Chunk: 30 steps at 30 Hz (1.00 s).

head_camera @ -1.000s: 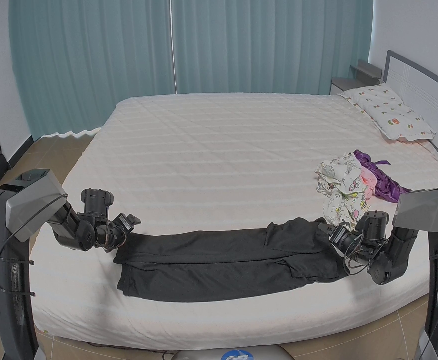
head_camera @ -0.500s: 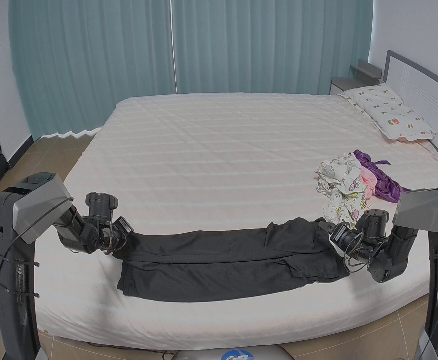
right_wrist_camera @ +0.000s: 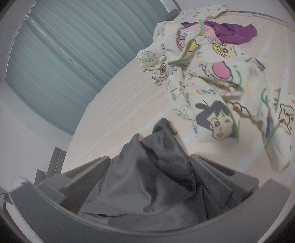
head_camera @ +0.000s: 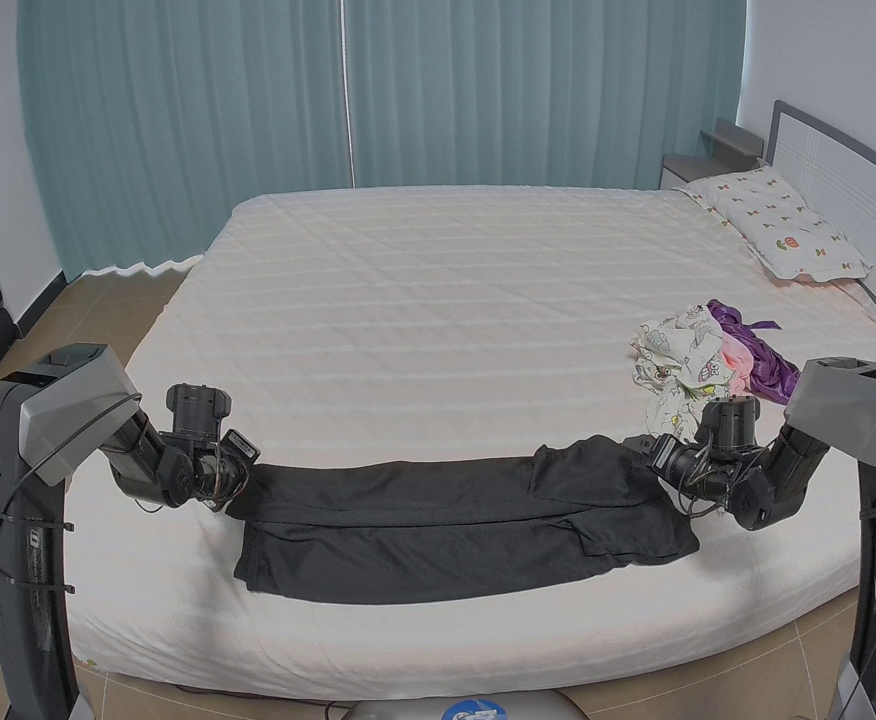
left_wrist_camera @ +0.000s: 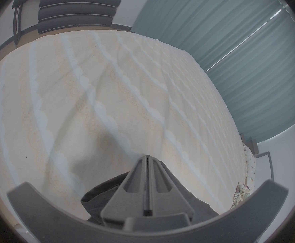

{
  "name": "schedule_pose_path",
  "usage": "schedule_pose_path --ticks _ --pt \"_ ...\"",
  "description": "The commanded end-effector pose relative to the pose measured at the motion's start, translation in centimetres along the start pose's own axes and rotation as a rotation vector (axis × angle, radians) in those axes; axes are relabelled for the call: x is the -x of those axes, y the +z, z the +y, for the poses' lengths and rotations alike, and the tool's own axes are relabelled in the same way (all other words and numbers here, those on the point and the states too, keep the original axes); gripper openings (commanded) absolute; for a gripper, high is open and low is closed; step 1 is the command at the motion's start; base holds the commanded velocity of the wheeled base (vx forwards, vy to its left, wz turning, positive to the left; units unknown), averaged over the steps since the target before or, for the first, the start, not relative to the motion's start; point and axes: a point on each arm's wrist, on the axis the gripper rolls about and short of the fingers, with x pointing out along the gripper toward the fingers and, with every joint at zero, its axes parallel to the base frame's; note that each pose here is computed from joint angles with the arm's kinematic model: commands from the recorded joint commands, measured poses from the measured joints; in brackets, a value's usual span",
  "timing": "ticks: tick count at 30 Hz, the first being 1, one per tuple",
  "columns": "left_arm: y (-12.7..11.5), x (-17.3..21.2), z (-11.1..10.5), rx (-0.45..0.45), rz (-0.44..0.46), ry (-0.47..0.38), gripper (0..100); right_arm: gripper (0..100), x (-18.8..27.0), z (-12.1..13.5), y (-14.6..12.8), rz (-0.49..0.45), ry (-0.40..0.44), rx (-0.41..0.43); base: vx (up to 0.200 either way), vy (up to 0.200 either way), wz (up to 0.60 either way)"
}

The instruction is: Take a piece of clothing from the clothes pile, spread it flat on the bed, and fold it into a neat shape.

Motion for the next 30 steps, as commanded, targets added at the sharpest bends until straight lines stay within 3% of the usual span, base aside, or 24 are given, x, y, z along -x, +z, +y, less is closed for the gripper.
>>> schedule_pose_path --ticks 1,16,17,30 --pt "0.3 0.4 -0.2 0.005 -0.004 -0.007 0 100 -1.0 0.1 0.3 0.006 -0.002 0.004 0.000 0.000 0.00" --pt "0.3 0.4 -0.2 0.005 -0.003 -0.008 0 100 -2.1 -0.9 -0.4 0.069 -0.064 -0.008 0.000 0.000 0.00" --pt "0.3 0.4 -0.2 0.005 -0.003 -0.008 0 0 -2.5 -0.8 -0.2 0.069 -0.067 -0.008 0.000 0.000 0.00" --pt "0.2 0.3 -0.1 0.004 -0.003 -0.006 0 0 -3.1 -1.6 0.0 0.021 -0.113 -0.016 0.000 0.000 0.00"
